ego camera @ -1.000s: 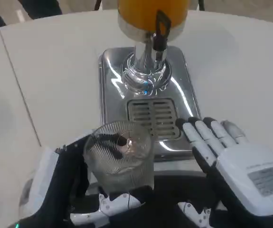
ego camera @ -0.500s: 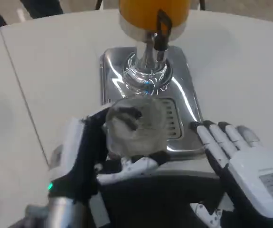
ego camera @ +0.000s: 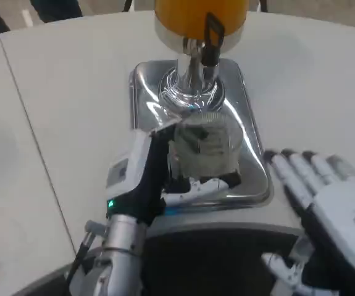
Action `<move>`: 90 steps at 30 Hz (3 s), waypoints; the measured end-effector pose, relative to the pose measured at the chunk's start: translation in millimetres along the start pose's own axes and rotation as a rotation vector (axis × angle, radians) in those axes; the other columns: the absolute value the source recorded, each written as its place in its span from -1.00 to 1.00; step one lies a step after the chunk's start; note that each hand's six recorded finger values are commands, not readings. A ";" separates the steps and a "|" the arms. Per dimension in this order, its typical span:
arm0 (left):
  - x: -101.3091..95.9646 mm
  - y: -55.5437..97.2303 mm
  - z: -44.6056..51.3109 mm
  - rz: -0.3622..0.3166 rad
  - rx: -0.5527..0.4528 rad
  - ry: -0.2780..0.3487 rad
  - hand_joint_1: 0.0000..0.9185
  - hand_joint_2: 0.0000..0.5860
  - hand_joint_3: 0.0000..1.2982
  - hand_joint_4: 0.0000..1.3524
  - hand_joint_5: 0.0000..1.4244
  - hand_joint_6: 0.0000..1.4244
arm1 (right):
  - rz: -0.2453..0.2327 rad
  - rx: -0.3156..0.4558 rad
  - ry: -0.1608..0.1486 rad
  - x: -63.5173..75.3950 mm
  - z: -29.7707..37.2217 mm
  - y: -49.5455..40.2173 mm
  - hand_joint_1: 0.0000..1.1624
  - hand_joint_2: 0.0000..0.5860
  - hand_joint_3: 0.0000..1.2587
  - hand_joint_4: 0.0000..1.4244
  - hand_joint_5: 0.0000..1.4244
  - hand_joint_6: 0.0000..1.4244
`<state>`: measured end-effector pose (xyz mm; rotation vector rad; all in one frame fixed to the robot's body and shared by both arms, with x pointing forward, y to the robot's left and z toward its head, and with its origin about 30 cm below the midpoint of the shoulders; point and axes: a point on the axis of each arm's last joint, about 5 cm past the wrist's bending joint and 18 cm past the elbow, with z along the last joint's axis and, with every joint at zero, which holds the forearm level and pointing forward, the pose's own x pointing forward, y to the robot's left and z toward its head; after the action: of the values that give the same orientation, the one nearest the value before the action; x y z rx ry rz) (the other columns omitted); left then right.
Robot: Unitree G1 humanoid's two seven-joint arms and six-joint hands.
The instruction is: Grasp the cup under the faucet to collect the drink, then remove the cup.
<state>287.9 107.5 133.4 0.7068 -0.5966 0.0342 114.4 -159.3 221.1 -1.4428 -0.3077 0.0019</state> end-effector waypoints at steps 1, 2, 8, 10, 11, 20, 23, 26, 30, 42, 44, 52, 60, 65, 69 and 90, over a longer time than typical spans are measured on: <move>2.7 -1.4 0.9 0.013 0.003 -0.007 0.41 -0.94 0.82 0.62 1.00 1.00 | -0.009 -0.001 0.010 0.7 -0.2 -0.6 -0.31 0.57 -1.00 -1.00 -1.00 -1.00; 5.2 -2.6 1.9 0.025 0.003 -0.013 0.41 -0.94 0.82 0.62 1.00 1.00 | -0.013 -0.004 0.014 1.3 -0.5 -1.2 -0.31 0.57 -1.00 -1.00 -1.00 -1.00; 12.7 -11.8 -0.2 0.018 -0.002 0.018 0.42 -0.94 0.80 0.62 1.00 1.00 | -0.005 -0.001 0.008 4.8 -0.4 -0.6 -0.32 0.57 -1.00 -1.00 -1.00 -1.00; 16.5 -14.3 -2.9 0.031 0.010 0.041 0.41 -0.92 0.79 0.61 1.00 1.00 | 0.008 0.008 0.006 6.6 0.7 2.2 -0.32 0.57 -1.00 -1.00 -1.00 -1.00; 18.2 -14.5 -3.4 0.036 0.014 0.049 0.41 -0.91 0.79 0.61 1.00 1.00 | 0.010 0.009 0.005 7.0 1.0 2.7 -0.32 0.57 -1.00 -1.00 -1.00 -1.00; 30.4 -21.3 -2.3 0.096 0.019 0.099 0.19 -0.87 -0.02 0.17 0.53 0.75 | 0.008 -0.001 0.013 9.8 1.5 1.5 -0.34 0.56 -1.00 -1.00 -1.00 -1.00; 27.7 -19.1 -6.1 0.067 0.017 0.069 -0.01 -0.87 -0.40 -0.24 0.32 0.57 | 0.000 0.004 0.021 12.8 0.2 0.7 -0.34 0.55 -1.00 -1.00 -1.00 -1.00; 26.7 -15.7 -9.1 0.038 0.013 0.045 -0.07 -0.87 -0.59 -0.50 0.15 0.36 | 0.011 0.012 0.015 14.6 0.0 2.6 -0.34 0.54 -1.00 -1.00 -1.00 -1.00; 26.3 -13.5 -10.5 0.014 -0.010 0.036 -0.07 -0.86 -0.64 -0.56 0.08 0.29 | 0.017 0.014 0.015 14.8 -0.1 3.4 -0.35 0.53 -1.00 -1.00 -1.00 -1.00; 25.9 -8.0 -14.0 -0.017 0.014 -0.002 -0.07 -0.86 -0.93 -1.00 -0.55 -0.49 | 0.035 0.047 0.017 11.5 3.0 8.8 -0.36 0.52 -1.00 -1.00 -1.00 -1.00; 24.2 -5.2 -16.1 -0.015 0.018 -0.006 -0.10 -0.86 -0.97 -1.00 -0.57 -0.51 | 0.029 0.061 0.005 11.5 5.6 9.8 -0.36 0.52 -1.00 -1.00 -1.00 -1.00; 18.6 16.6 -27.7 0.012 0.015 0.022 -0.21 -0.87 -1.00 -1.00 -0.65 -0.60 | -0.005 0.132 -0.029 14.2 12.9 10.0 -0.36 0.52 -1.00 -1.00 -1.00 -1.00; -21.9 77.6 -48.1 0.043 0.141 0.115 -0.37 -0.88 -1.00 -1.00 -0.74 -0.69 | -0.110 0.256 -0.063 25.7 18.3 9.2 -0.33 0.54 -1.00 -1.00 -1.00 -0.99; -47.6 113.8 -43.0 0.064 0.217 0.193 -0.52 -0.83 -1.00 -1.00 -0.87 -0.79 | -0.150 0.365 -0.082 35.7 20.8 11.0 -0.28 0.54 -1.00 -1.00 -1.00 -0.98; -70.7 127.2 -36.6 0.018 0.255 0.228 -0.70 -0.73 -1.00 -1.00 -1.00 -0.87 | -0.172 0.425 -0.087 42.1 22.2 11.8 -0.27 0.54 -1.00 -1.00 -1.00 -0.98; -139.0 129.0 14.9 -0.128 0.572 0.249 -0.88 -0.59 -1.00 -1.00 -1.00 -1.00 | -0.324 0.799 -0.120 98.3 34.2 -7.1 -0.23 0.57 -1.00 -1.00 -1.00 -0.98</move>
<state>135.4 220.4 146.7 1.2729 -0.2968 0.1763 200.4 -108.7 251.6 -0.5928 -0.5617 -0.0467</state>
